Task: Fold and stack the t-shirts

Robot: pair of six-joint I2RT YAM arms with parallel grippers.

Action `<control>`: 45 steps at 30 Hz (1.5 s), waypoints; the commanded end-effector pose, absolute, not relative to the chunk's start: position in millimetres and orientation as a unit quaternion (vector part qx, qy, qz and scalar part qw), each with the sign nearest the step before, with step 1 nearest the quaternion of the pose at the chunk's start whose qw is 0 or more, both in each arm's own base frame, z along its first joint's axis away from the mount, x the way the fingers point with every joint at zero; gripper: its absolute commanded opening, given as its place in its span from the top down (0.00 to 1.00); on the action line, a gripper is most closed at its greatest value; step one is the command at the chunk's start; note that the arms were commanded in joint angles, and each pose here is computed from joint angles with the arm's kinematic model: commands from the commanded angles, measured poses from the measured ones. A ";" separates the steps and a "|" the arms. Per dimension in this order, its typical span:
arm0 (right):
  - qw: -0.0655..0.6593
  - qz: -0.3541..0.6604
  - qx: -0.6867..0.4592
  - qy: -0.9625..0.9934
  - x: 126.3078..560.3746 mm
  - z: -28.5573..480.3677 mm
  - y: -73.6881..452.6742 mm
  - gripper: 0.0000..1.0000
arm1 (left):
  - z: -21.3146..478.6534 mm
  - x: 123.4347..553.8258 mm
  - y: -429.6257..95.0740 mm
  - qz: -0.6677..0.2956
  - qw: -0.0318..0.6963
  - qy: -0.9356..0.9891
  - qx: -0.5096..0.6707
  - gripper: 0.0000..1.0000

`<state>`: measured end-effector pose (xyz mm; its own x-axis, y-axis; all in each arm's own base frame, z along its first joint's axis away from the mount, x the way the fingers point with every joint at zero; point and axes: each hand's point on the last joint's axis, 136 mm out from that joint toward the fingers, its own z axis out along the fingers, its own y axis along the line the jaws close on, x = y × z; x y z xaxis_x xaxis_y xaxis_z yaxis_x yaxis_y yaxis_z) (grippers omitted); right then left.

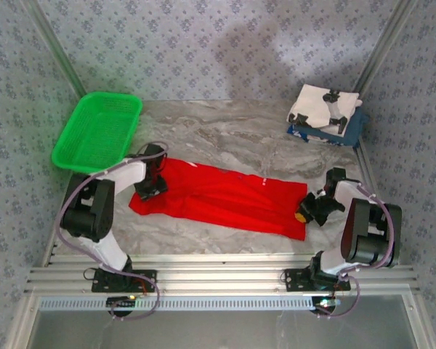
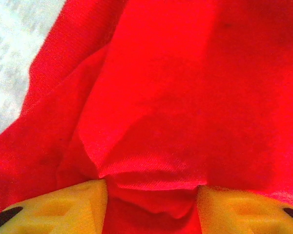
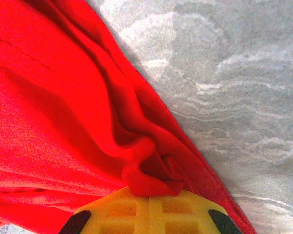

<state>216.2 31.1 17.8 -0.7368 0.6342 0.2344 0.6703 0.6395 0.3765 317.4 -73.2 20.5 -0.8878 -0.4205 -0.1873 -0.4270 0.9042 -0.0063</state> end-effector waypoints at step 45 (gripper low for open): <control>0.041 -0.215 -0.155 -0.963 207.4 22.9 199.6 0.51 | 6.4 586.5 -175.8 -0.007 0.198 0.980 0.027 0.39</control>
